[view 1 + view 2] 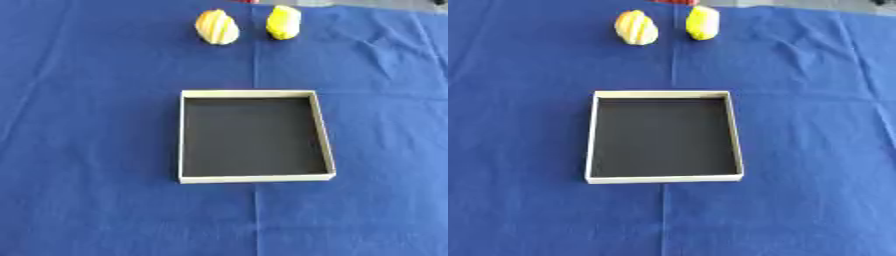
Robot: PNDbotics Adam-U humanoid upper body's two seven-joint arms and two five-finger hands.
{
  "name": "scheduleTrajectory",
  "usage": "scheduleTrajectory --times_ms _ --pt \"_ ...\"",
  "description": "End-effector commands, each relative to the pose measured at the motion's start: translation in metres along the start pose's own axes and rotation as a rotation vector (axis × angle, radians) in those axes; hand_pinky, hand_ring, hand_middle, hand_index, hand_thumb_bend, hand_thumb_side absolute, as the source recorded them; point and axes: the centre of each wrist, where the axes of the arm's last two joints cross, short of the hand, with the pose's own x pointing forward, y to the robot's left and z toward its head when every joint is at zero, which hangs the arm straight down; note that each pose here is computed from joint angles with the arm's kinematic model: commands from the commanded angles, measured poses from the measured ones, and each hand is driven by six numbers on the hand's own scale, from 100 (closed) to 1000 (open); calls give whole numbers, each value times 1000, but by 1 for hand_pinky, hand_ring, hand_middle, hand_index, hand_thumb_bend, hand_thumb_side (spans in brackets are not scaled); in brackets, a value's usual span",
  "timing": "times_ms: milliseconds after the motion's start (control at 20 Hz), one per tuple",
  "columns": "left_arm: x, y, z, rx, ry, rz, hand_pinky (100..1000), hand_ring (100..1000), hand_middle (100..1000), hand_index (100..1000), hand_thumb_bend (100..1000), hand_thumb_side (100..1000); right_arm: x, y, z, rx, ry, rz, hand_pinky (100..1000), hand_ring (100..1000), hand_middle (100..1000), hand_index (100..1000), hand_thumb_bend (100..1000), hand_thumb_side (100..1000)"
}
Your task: Pick up objects on the table and place them in the box.
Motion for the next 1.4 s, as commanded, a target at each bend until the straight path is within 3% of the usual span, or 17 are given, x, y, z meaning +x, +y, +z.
scheduleTrajectory --times_ms 50,300,500,700,850,1100,1200,1250,1400 --pt "5 4 -8 -15 -39 -1 940 937 854 795 100 623 -9 -1 -10 23 24 65 818 1000 935 982 100 992" --pt "6 3 -9 -13 -40 9 940 939 855 794 100 623 -22 18 -10 154 22 162 830 1000 947 989 100 963" --pt "6 2 -8 -13 -35 16 940 939 856 792 100 623 -28 34 -6 347 -11 296 841 1000 947 981 100 853" --pt "6 1 -8 -14 -30 22 941 940 856 791 100 622 -25 47 -3 584 -95 442 856 1000 933 953 110 643" --pt "6 1 -8 -14 -28 24 940 940 856 790 100 622 -18 53 0 737 -162 520 878 1000 931 932 147 393" --pt "6 0 -8 -16 -28 29 940 940 856 789 100 622 -5 60 1 925 -231 599 897 1000 942 930 238 267" --pt "6 0 -8 -16 -28 30 940 940 856 789 100 622 -3 60 1 951 -239 611 897 1000 942 930 238 267" --pt "6 0 -8 -16 -27 31 940 941 856 789 100 622 -2 62 2 967 -243 618 906 1000 950 930 359 100" --pt "6 0 -8 -15 -26 33 941 941 857 788 100 622 0 65 4 996 -244 632 904 1000 954 936 386 100"
